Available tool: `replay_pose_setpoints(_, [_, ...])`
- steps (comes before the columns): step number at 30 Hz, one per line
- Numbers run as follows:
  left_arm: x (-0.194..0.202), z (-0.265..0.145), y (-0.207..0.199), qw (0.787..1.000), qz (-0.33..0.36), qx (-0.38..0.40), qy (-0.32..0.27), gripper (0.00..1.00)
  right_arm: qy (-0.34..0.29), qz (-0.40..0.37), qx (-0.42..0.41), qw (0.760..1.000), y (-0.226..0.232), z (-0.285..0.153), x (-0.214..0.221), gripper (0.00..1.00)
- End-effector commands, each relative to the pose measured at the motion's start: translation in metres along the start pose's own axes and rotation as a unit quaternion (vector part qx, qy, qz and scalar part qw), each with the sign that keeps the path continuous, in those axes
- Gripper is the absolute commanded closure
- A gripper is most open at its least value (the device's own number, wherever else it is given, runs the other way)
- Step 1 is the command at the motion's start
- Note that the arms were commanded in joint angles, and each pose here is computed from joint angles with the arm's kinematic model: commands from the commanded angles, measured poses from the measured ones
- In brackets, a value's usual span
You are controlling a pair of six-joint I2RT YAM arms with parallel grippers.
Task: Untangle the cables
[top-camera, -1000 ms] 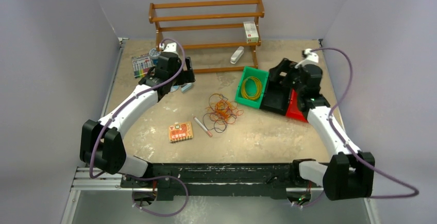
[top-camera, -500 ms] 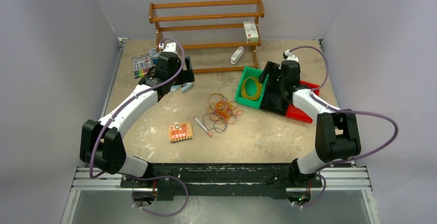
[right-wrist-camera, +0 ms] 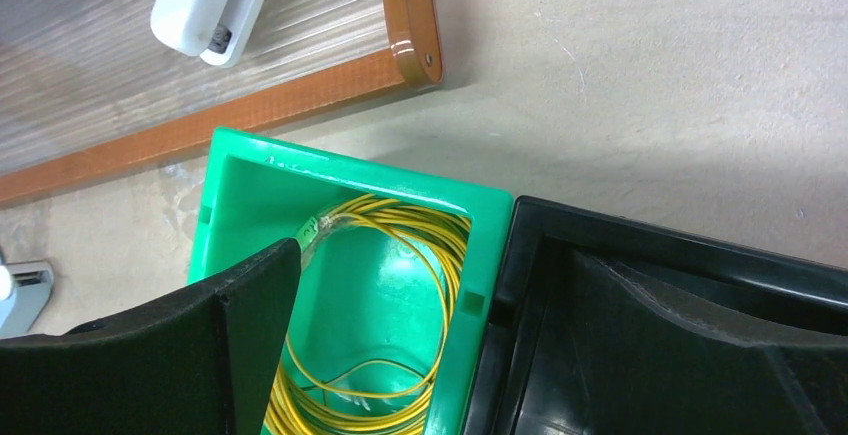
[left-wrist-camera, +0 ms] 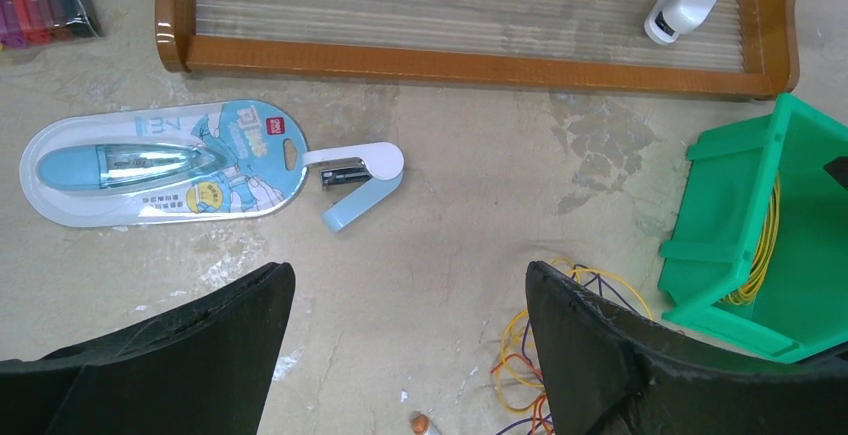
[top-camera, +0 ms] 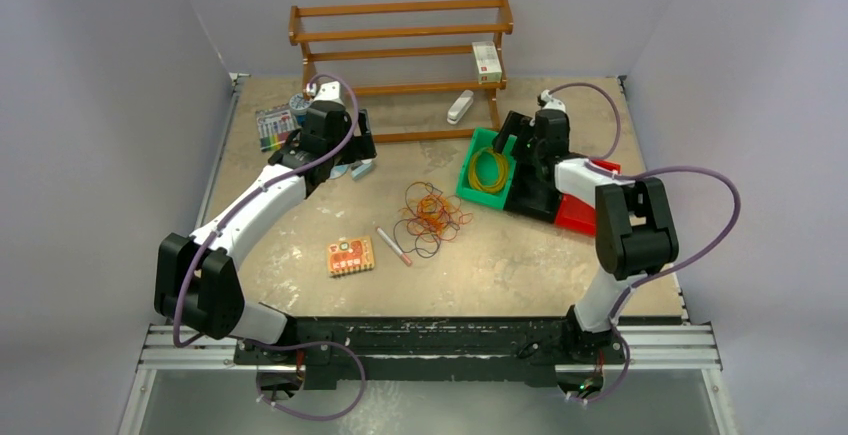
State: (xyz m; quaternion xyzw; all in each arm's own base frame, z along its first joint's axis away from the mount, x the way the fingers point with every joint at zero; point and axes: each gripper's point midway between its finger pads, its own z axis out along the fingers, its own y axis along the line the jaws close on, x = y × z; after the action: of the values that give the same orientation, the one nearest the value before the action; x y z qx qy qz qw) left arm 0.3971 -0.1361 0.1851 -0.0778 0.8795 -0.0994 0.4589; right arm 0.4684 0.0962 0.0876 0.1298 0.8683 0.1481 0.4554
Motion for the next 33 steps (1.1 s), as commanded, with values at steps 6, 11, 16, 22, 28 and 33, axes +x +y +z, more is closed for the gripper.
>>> replay_pose_setpoints(6, [-0.028, -0.013, -0.007, 0.999, -0.013, 0.012, -0.044, 0.15, -0.079, -0.044, -0.038, 0.995, 0.022, 0.019, -0.051, 0.01])
replay_pose_setpoints(11, [-0.028, -0.013, -0.008, 0.999, -0.013, 0.013, -0.044, 0.15, -0.086, -0.062, -0.057, 0.993, 0.03, 0.022, -0.058, 0.01])
replay_pose_setpoints(16, [-0.03, -0.015, -0.009, 0.999, -0.015, 0.017, -0.046, 0.13, -0.102, -0.066, -0.043, 0.992, 0.029, 0.001, -0.07, 0.01])
replay_pose_setpoints(22, [-0.026, -0.01, -0.016, 0.999, -0.019, 0.031, -0.035, 0.1, -0.116, -0.075, -0.039, 0.99, 0.028, -0.045, -0.076, 0.01])
replay_pose_setpoints(28, [-0.012, 0.0, -0.027, 0.998, -0.017, 0.056, -0.006, 0.14, -0.113, -0.081, -0.059, 0.989, 0.029, -0.087, -0.064, 0.01])
replay_pose_setpoints(33, [-0.002, 0.004, -0.033, 0.998, -0.022, 0.065, 0.006, 0.16, -0.084, -0.066, -0.117, 0.987, 0.05, -0.111, -0.047, 0.04])
